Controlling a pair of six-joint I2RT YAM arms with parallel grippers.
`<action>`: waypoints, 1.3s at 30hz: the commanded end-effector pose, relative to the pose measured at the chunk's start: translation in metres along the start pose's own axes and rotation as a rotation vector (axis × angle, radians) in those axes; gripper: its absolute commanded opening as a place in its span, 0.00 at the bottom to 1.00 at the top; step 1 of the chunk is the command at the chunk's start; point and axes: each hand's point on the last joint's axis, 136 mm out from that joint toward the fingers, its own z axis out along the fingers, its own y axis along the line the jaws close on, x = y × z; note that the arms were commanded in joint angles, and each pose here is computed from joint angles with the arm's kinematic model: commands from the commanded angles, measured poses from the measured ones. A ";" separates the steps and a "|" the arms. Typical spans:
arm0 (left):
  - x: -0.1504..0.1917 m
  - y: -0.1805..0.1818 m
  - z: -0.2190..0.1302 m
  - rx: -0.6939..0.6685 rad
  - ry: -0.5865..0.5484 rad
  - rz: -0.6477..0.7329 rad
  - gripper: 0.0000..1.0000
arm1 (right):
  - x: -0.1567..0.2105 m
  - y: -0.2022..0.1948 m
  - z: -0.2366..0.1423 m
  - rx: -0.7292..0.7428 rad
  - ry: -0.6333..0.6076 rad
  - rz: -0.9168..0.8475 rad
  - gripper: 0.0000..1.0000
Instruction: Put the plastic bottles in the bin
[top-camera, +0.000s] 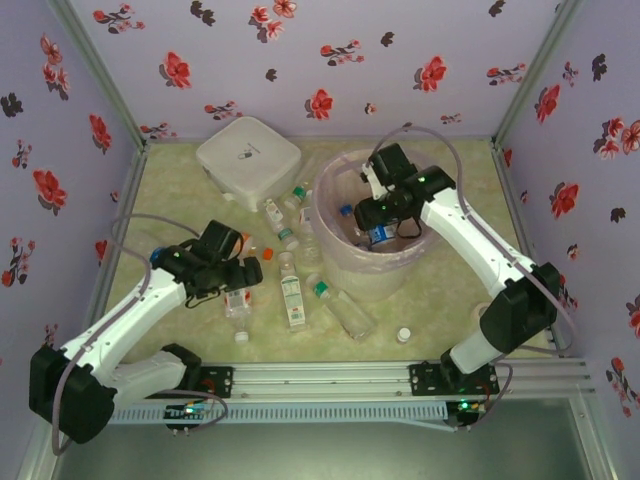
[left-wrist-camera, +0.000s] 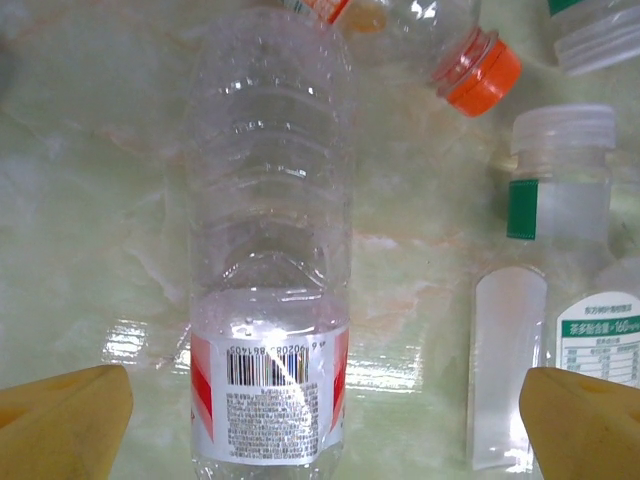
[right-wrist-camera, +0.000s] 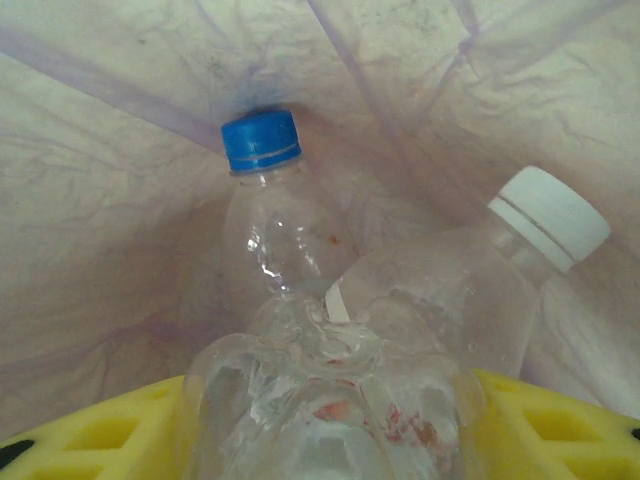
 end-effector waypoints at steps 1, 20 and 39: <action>0.015 0.004 0.007 -0.020 0.057 -0.020 1.00 | -0.001 0.003 0.016 -0.036 -0.012 0.033 0.43; 0.053 0.007 0.029 -0.050 0.178 -0.045 1.00 | -0.020 0.013 -0.094 -0.094 -0.211 -0.018 0.96; 0.073 0.018 0.049 -0.059 0.175 -0.149 0.79 | -0.048 0.006 -0.193 -0.095 -0.620 -0.031 0.98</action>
